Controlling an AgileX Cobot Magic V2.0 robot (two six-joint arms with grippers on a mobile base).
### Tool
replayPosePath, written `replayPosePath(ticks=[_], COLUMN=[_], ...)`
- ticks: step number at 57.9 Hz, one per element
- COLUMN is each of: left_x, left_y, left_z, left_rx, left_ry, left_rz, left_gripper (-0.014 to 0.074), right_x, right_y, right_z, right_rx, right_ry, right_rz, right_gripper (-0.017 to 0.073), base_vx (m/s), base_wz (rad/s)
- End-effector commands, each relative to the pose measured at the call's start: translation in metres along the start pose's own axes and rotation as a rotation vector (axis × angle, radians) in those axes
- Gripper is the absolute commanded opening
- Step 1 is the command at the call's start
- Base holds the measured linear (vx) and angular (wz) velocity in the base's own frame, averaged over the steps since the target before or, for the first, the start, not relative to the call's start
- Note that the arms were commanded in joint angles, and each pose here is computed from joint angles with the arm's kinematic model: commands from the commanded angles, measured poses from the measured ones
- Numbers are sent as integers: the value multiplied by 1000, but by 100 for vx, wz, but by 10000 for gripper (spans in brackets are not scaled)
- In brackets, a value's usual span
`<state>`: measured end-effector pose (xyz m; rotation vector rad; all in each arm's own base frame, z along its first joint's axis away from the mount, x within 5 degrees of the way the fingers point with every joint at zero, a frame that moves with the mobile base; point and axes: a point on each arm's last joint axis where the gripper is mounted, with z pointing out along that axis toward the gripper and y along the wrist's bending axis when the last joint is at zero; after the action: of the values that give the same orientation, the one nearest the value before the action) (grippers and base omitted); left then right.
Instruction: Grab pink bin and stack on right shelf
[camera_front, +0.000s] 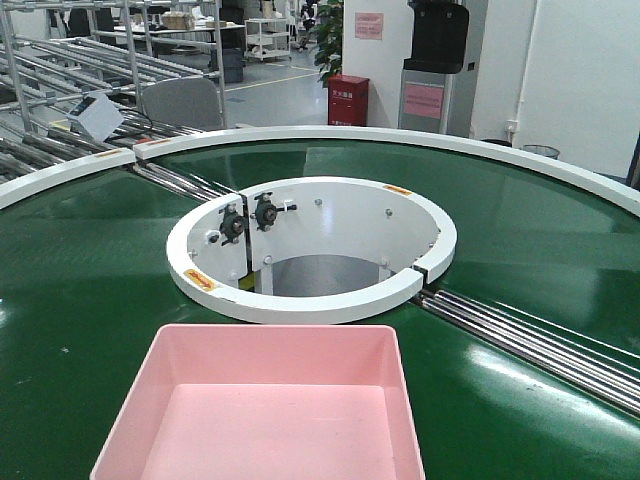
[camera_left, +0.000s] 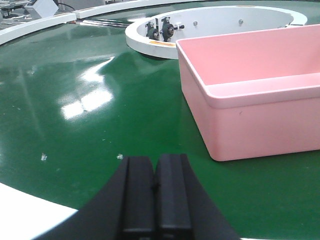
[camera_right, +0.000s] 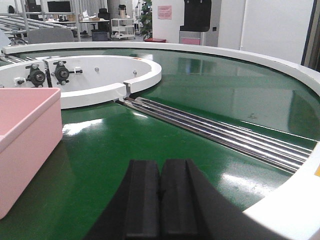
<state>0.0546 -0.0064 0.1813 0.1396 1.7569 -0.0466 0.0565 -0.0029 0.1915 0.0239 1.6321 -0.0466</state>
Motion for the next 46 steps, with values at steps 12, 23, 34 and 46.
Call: replayPosePath(ticks=[12, 23, 34, 46], left_x=[-2, -2, -2, -13], left_y=[0, 0, 0, 1], left_z=[0, 0, 0, -1], left_rx=[-7, -7, -7, -18], left_ry=[-78, -78, -78, -198], left_rz=[-9, -9, -8, 7], left_gripper=[-5, -5, -5, -5], right_x=[-8, -8, -8, -8], right_y=[0, 0, 0, 0], right_z=[-1, -1, -1, -1], right_rx=[0, 0, 0, 0], right_ry=[-92, -92, -92, -97], right_rz=[-6, -6, -6, -4], right_gripper=[-11, -11, -11, -11], base_vx=[0, 0, 0, 0], base_wz=[0, 0, 0, 0])
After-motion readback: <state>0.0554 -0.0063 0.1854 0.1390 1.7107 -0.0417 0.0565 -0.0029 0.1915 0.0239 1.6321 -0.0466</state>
